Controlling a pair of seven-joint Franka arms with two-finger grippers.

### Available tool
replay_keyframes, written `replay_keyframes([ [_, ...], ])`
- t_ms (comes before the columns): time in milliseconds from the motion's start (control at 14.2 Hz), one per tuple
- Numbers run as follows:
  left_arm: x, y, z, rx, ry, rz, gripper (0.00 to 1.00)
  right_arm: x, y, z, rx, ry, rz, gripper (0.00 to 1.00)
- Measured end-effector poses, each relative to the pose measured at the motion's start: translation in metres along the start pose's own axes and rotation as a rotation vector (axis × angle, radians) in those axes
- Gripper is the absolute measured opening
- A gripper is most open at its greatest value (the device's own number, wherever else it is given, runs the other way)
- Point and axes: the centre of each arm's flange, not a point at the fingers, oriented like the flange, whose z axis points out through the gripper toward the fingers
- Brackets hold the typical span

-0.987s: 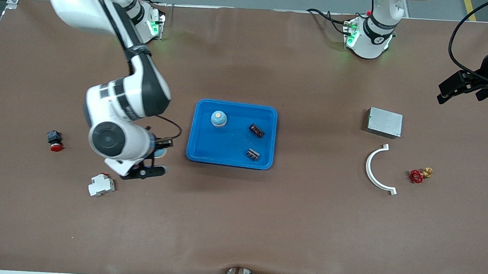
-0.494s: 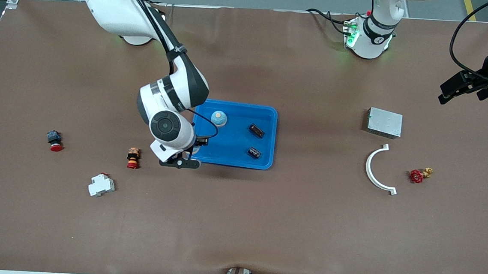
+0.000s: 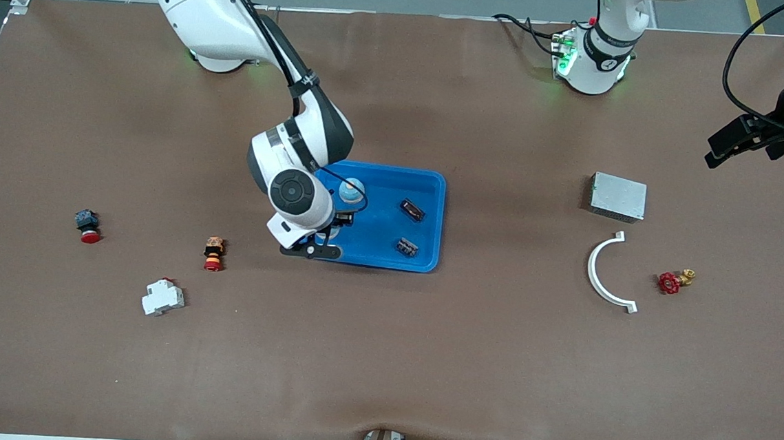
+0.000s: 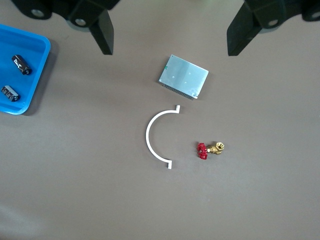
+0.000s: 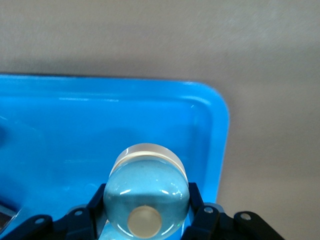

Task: Place electrolytic capacitor and blue bell in tray
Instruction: 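Carry the blue bell over the tray with the right gripper, then lower the bell into the tray beside the first bell and open the right gripper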

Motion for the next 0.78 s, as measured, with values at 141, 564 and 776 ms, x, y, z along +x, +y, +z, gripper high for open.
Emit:
replay_keyframes([
  [141, 0.000, 0.000, 0.000, 0.000, 0.000, 0.000, 1.00, -0.004, -0.007, 0.010, 0.001, -0.002, -0.002, 0.66],
  [564, 0.000, 0.000, 0.000, 0.000, 0.000, 0.000, 1.00, 0.001, -0.008, 0.042, -0.006, -0.005, 0.002, 0.66],
  [776, 0.000, 0.000, 0.000, 0.000, 0.001, 0.000, 1.00, 0.002, -0.007, 0.052, -0.010, -0.010, 0.004, 0.66],
])
